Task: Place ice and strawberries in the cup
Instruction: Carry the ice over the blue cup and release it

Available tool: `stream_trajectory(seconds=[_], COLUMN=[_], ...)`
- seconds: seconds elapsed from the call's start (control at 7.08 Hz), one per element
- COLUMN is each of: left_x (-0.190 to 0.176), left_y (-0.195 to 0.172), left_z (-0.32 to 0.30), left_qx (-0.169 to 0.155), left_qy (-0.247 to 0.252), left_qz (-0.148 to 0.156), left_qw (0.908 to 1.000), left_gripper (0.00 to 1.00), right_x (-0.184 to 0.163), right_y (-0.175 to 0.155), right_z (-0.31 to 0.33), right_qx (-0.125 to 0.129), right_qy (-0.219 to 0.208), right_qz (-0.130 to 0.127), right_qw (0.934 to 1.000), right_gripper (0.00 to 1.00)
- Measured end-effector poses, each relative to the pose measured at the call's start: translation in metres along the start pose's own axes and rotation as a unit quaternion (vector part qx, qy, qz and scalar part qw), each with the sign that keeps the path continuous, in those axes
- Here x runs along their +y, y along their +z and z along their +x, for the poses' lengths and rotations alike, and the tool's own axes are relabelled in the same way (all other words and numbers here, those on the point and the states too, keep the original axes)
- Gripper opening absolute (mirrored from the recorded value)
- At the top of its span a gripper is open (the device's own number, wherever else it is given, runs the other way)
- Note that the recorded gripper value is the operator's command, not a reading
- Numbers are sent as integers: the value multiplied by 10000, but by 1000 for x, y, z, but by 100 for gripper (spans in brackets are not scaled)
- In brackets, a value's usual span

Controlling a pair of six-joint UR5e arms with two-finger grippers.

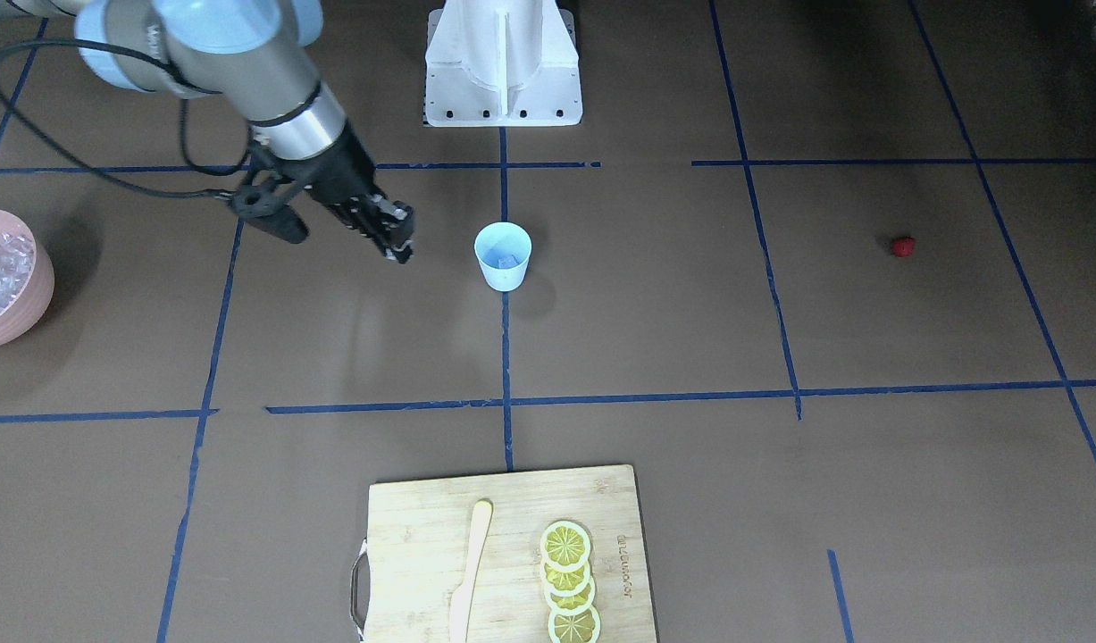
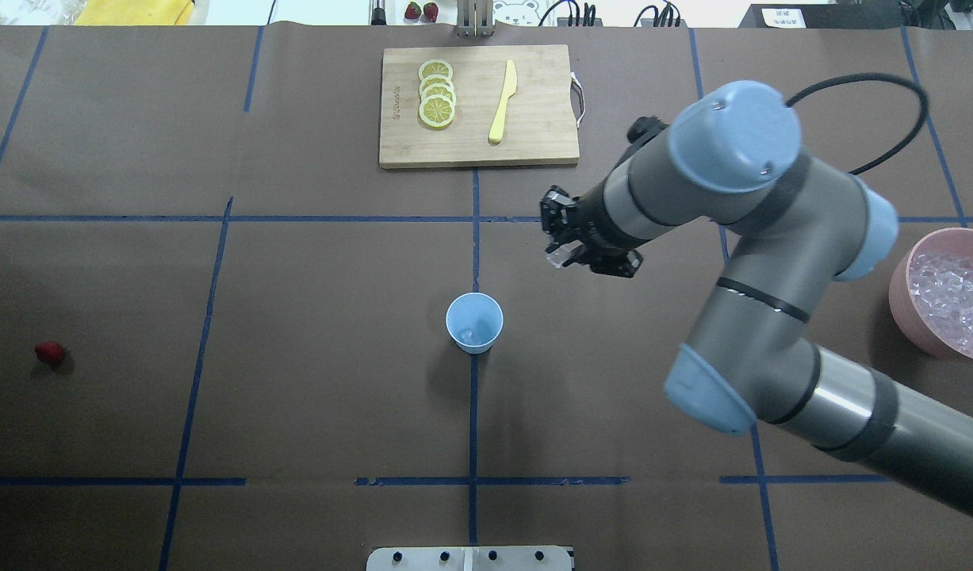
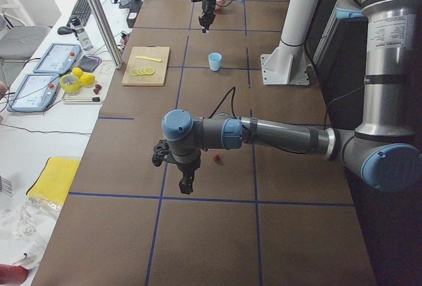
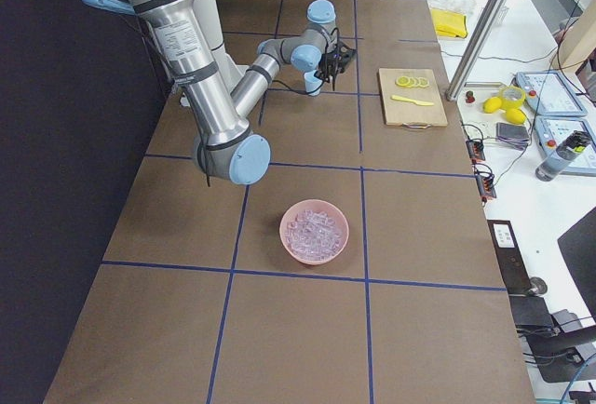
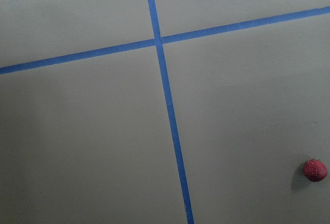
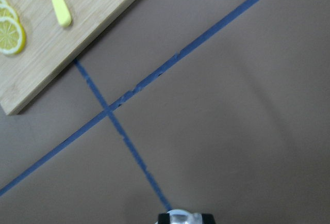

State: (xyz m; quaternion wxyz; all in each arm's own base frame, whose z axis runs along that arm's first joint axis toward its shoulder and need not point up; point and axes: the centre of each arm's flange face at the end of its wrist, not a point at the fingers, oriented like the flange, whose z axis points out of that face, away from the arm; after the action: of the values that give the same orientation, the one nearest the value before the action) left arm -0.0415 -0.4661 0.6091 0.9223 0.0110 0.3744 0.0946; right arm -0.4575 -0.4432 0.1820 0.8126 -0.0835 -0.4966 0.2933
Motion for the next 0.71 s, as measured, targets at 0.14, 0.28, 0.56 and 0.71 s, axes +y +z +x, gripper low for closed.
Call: stream_trajectory(seconds=[0.14,0.28,0.56,0.71], left_x=[0,0,0,0], left_y=[0,1,0,0], left_z=[0,1,1,2], left_qx=[19,54,84,89], left_qy=[-6,-10,-9,-9], left_qz=[0,3,11,12], left_qw=[10000,10000,10000,10000], left_gripper=[100,100,100,100], right_x=[27,45,58,60], right_y=[15,28,47,51], right_z=[-25,-37,-44,-43], right_qx=[-8,9,103,138], right_qy=[41,19,5,20], right_qz=[-45,-51,-6,-5], right_qw=[10000,10000,9999,9999], right_gripper=[7,22,27,27])
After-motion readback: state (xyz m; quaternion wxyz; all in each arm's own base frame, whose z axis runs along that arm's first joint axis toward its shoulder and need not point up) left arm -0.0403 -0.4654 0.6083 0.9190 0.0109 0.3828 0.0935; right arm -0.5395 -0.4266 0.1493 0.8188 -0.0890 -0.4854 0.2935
